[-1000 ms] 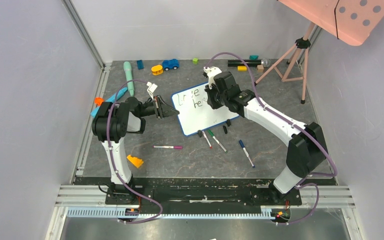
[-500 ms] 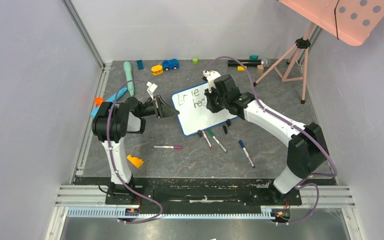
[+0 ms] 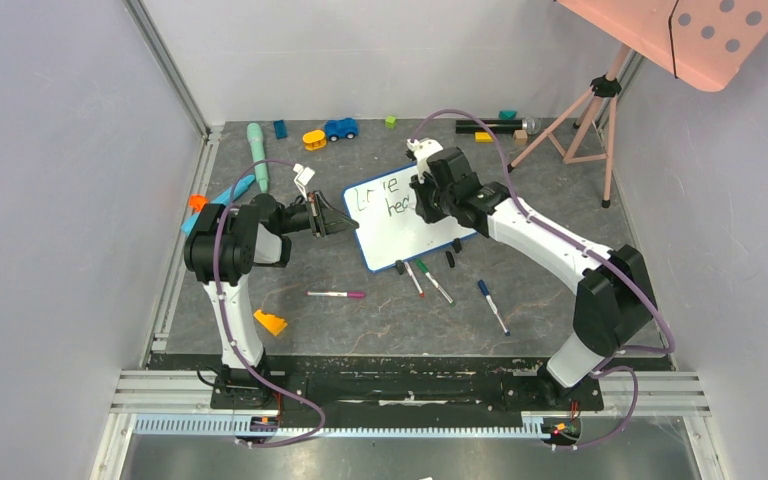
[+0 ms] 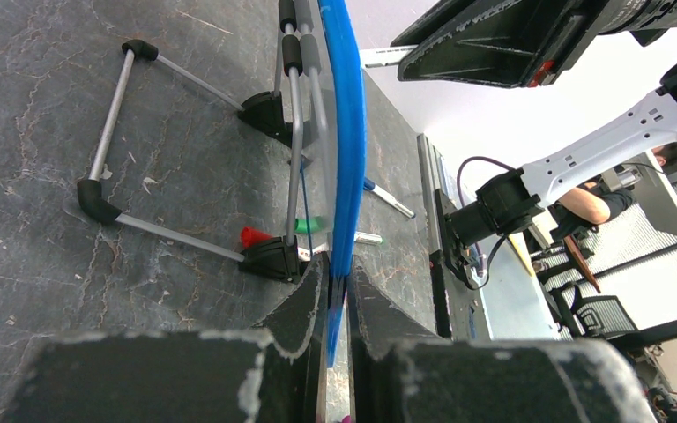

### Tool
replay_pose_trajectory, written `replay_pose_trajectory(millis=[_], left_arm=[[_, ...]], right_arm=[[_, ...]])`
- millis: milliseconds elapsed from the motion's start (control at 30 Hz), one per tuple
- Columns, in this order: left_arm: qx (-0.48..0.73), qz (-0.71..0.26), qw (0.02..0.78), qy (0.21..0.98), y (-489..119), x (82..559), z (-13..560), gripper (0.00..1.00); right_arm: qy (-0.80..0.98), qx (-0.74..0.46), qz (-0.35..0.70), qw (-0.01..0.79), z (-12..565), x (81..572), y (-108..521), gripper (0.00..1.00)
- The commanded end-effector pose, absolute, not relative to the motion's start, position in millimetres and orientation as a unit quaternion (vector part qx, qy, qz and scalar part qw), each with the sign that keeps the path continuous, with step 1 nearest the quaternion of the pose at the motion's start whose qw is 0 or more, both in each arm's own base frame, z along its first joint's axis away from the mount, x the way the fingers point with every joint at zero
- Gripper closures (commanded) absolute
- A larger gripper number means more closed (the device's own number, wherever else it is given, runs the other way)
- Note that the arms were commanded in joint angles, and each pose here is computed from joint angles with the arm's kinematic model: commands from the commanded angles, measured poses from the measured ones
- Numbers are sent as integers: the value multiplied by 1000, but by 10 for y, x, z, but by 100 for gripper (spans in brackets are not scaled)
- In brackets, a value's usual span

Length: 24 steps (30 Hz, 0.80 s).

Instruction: Write a sentence on the whiteboard

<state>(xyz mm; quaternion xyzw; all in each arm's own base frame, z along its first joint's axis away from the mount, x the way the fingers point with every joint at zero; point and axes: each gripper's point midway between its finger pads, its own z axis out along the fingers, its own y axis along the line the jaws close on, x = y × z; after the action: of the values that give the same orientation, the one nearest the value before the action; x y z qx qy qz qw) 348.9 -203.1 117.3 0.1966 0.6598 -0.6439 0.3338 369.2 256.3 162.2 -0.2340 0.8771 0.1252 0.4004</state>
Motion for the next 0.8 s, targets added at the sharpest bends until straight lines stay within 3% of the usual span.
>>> replay_pose_trajectory(millis=[0, 767], left_arm=[[226, -650, 320, 651, -2061, 3378, 1192, 98], [226, -651, 320, 651, -2062, 3383, 1190, 98]], right_arm=[[864, -223, 106, 438, 1851, 3932, 2568, 100], [878, -221, 93, 414, 1608, 3745, 2420, 100]])
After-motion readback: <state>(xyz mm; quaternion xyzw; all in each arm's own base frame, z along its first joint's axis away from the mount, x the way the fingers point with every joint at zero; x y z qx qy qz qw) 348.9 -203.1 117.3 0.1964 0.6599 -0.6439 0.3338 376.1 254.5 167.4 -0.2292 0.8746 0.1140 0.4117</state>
